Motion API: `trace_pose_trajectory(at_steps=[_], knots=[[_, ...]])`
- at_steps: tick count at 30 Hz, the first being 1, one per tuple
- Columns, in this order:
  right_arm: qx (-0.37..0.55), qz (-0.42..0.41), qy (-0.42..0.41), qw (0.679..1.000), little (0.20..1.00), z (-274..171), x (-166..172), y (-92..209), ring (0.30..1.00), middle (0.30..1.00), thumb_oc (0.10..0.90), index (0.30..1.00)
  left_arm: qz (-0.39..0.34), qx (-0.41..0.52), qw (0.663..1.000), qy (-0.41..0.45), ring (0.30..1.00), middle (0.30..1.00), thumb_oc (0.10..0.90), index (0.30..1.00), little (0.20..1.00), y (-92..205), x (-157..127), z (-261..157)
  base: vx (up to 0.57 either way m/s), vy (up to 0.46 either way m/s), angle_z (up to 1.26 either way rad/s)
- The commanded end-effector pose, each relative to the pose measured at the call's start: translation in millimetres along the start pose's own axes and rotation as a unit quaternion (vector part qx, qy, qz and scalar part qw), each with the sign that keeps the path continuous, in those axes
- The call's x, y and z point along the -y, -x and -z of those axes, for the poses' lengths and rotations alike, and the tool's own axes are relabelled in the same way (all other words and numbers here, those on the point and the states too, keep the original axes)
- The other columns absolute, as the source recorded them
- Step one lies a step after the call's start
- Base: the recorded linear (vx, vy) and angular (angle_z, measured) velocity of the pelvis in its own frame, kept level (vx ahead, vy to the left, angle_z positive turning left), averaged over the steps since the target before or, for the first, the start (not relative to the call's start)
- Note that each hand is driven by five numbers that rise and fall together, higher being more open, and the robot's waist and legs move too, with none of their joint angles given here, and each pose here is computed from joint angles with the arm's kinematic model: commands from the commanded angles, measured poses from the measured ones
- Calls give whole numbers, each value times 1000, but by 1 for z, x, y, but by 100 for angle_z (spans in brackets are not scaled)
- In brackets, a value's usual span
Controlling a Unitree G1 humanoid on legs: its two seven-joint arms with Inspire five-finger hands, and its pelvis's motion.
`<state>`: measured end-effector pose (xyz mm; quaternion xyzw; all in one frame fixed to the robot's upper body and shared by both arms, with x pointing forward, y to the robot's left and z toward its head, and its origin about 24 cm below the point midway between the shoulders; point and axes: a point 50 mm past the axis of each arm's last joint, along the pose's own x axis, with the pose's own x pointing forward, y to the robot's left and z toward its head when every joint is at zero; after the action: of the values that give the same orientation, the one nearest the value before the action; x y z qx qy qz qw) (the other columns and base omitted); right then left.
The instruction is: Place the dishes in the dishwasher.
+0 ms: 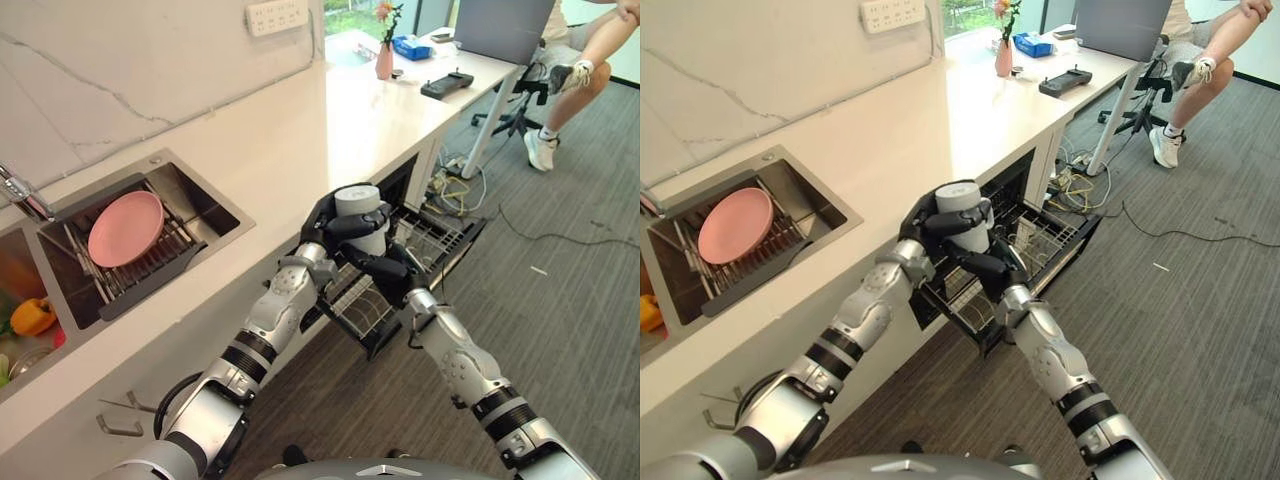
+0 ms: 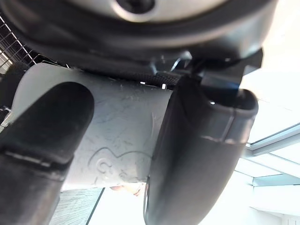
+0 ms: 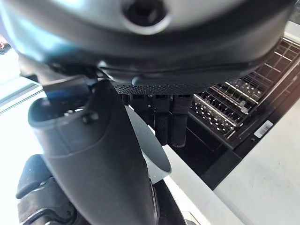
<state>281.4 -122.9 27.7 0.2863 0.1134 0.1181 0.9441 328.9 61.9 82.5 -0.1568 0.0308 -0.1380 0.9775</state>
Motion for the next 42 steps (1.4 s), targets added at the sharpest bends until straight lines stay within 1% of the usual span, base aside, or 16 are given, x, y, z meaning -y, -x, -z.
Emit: trace_pose_trajectory(at_steps=[1, 13, 15, 16, 17, 19, 20, 21, 22, 23, 24, 26, 27, 28, 35, 42], knots=[[147, -188, -40, 970, 300, -68, -84, -21, 300, 300, 400, 300, 111, 76, 991, -1, 300, 300, 400, 300, 300, -11, 56, -34, 0, 0, 0], [207, -136, -31, 968, 300, -79, -79, -16, 300, 300, 400, 300, 100, 85, 991, -10, 300, 300, 400, 300, 300, -10, 50, -36, 0, 0, 0], [218, -116, -11, 969, 300, -80, -74, -15, 300, 300, 400, 300, 100, 94, 990, -27, 455, 455, 504, 455, 455, -9, 47, -39, 0, 0, 0], [219, -110, -1, 970, 300, -80, -72, -15, 300, 300, 400, 300, 101, 99, 989, -36, 458, 458, 505, 458, 458, -9, 46, -41, 0, 0, 0], [219, -103, 8, 970, 300, -80, -70, -14, 300, 300, 400, 300, 103, 103, 988, -47, 547, 547, 565, 547, 547, -9, 45, -42, 0, 0, 0], [214, -92, 28, 972, 300, -78, -63, -13, 300, 300, 400, 300, 110, 115, 984, -77, 813, 813, 742, 813, 813, -8, 42, -46, 0, 0, 0], [212, -89, 36, 973, 300, -77, -60, -12, 300, 300, 400, 300, 114, 118, 982, -91, 853, 853, 769, 853, 853, -7, 41, -47, 0, 0, 0], [210, -85, 40, 973, 300, -77, -57, -11, 300, 300, 400, 300, 116, 120, 981, -100, 853, 853, 769, 853, 853, -7, 41, -47, 0, 0, 0], [210, -80, 41, 974, 300, -76, -54, -11, 300, 300, 400, 300, 117, 122, 979, -112, 702, 702, 668, 702, 702, -7, 39, -47, 0, 0, 0], [209, -75, 42, 974, 300, -76, -52, -10, 300, 300, 400, 300, 117, 125, 978, -120, 359, 359, 439, 359, 359, -7, 39, -48, 0, 0, 0], [209, -72, 42, 974, 300, -76, -51, -9, 300, 300, 400, 300, 116, 127, 977, -126, 300, 300, 400, 300, 300, -6, 38, -48, 0, 0, 0], [207, -70, 43, 975, 300, -75, -50, -9, 300, 300, 400, 300, 114, 126, 977, -126, 300, 300, 400, 300, 300, -6, 37, -46, 0, 0, 0], [208, -69, 43, 975, 300, -75, -49, -9, 300, 300, 400, 300, 114, 125, 978, -124, 738, 738, 692, 738, 738, -6, 36, -46, 0, 0, 0], [208, -68, 43, 975, 300, -75, -49, -9, 300, 300, 400, 300, 114, 125, 978, -123, 900, 900, 800, 900, 900, -6, 36, -46, 0, 0, 0], [206, -66, 63, 974, 300, -74, -48, -8, 300, 300, 400, 300, 118, 125, 978, -119, 900, 900, 800, 900, 900, -5, 35, -46, 0, 0, 0], [215, -36, 130, 967, 300, -79, -37, -6, 300, 300, 400, 300, 124, 146, 972, -136, 900, 900, 800, 900, 900, -2, 32, -53, 0, 0, 0]])
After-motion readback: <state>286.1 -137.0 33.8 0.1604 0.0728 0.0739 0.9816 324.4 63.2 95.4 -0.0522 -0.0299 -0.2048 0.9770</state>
